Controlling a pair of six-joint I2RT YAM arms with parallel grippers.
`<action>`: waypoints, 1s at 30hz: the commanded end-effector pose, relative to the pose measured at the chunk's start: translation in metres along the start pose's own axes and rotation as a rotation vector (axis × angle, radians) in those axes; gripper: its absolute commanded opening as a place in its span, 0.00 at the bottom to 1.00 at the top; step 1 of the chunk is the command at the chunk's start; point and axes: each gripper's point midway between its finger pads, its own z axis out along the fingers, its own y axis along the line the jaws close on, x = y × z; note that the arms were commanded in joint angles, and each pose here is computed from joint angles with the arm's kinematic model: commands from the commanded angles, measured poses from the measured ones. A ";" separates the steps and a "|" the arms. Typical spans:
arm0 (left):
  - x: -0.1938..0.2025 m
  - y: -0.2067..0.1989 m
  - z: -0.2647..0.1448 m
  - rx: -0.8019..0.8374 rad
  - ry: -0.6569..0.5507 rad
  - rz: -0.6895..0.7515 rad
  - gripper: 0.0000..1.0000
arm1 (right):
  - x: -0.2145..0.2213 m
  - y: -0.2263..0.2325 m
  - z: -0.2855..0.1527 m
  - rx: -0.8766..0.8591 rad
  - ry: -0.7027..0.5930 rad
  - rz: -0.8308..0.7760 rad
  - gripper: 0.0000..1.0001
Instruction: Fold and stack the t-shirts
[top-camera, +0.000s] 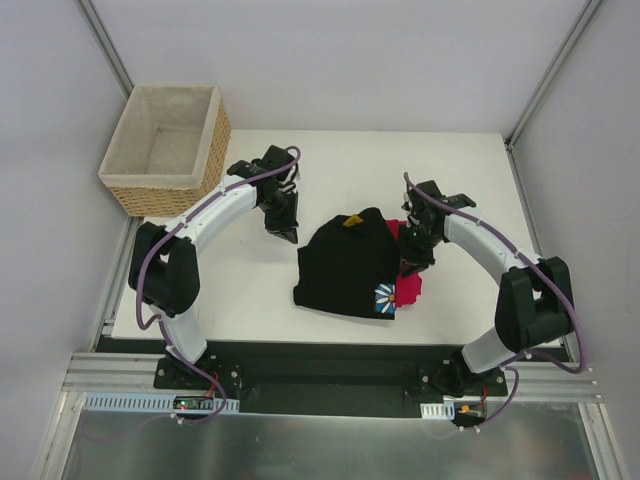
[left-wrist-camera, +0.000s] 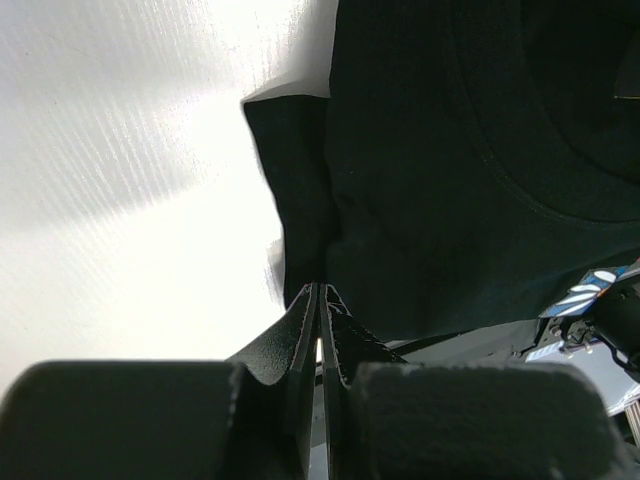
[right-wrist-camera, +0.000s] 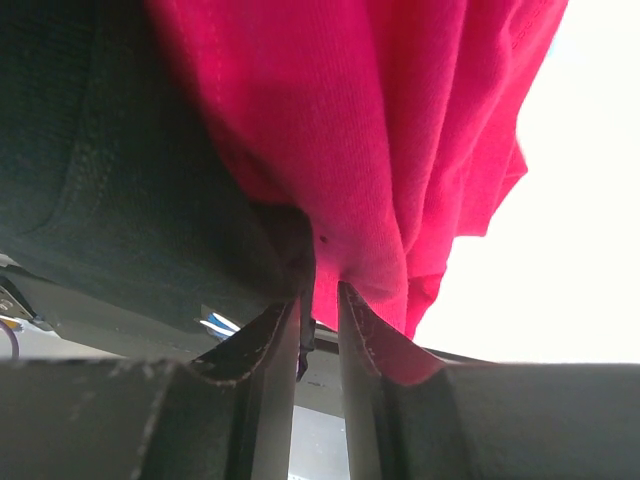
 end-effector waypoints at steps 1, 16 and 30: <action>-0.003 -0.006 -0.007 0.017 0.000 -0.007 0.02 | -0.006 0.005 0.007 -0.039 -0.003 -0.018 0.24; -0.006 -0.009 -0.008 0.016 0.006 -0.007 0.02 | -0.014 0.004 0.022 -0.082 0.009 -0.012 0.21; -0.006 -0.009 -0.008 0.012 0.009 -0.004 0.02 | -0.016 0.007 0.027 -0.154 0.011 0.000 0.01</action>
